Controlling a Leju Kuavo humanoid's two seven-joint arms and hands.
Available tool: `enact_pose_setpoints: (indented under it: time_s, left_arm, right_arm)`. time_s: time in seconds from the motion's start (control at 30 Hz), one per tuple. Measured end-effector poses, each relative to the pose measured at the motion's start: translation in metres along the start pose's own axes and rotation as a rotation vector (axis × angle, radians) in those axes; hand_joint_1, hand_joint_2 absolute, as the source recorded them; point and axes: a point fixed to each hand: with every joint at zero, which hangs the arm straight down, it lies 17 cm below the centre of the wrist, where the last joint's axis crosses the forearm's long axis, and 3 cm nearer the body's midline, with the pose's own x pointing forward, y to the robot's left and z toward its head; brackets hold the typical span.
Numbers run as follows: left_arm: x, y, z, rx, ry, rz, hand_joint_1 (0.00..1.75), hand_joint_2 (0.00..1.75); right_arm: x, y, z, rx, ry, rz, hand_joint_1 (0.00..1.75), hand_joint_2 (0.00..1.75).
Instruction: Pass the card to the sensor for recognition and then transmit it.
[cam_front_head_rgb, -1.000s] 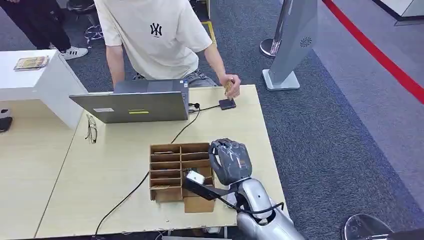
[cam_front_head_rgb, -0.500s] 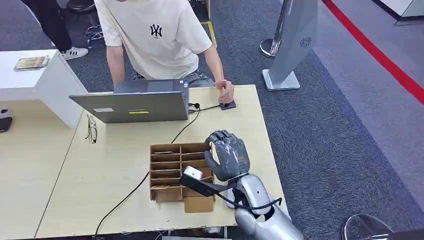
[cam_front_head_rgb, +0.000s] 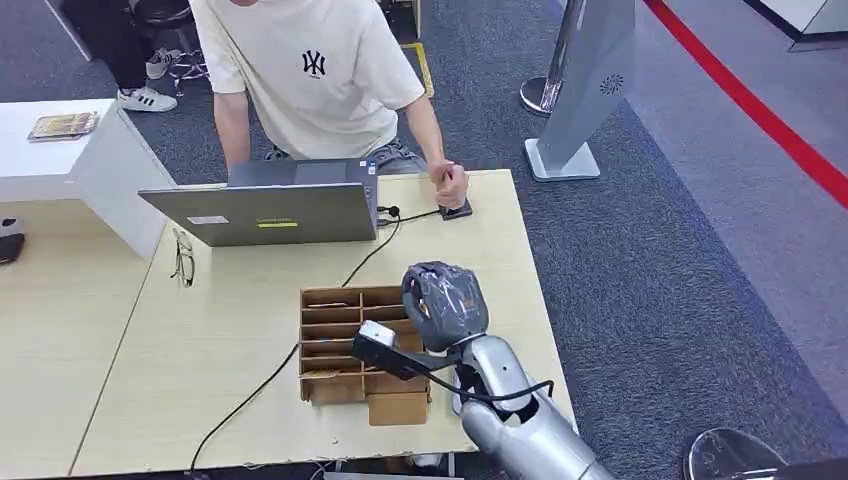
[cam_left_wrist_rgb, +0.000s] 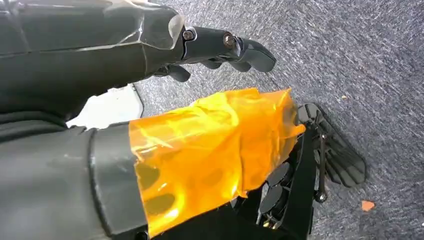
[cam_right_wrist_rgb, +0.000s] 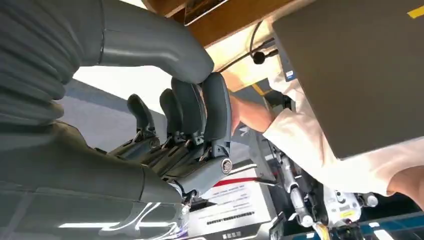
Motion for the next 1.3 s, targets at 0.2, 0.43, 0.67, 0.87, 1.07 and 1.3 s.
enact_pose_setpoints:
  time_s: [0.2,0.43,0.67,0.87,1.07,1.3]
  left_arm:
    - [0.0,0.0,0.0,0.0,0.0,0.0,0.0,0.0]
    - [0.0,0.0,0.0,-0.002,0.0,-0.001,0.0,0.0]
    - [0.0,-0.001,0.0,-0.003,0.0,-0.001,0.0,0.0]
    - [0.0,-0.001,0.0,-0.003,0.0,-0.001,0.0,0.0]
    - [0.0,0.0,0.0,-0.003,0.001,-0.001,0.0,0.0]
    - [0.0,-0.001,0.0,-0.003,0.001,-0.001,0.0,0.0]
  right_arm:
    - [-0.001,0.0,-0.001,0.002,0.001,0.0,1.06,1.75]
    - [-0.007,0.005,-0.004,0.016,0.013,0.009,0.91,1.75]
    - [-0.01,0.008,-0.003,0.025,0.025,0.012,1.05,1.75]
    - [-0.013,0.011,-0.004,0.032,0.029,0.017,0.99,1.75]
    - [-0.012,0.012,-0.004,0.035,0.031,0.016,0.96,1.75]
    - [-0.012,0.013,-0.005,0.037,0.031,0.017,0.94,1.75]
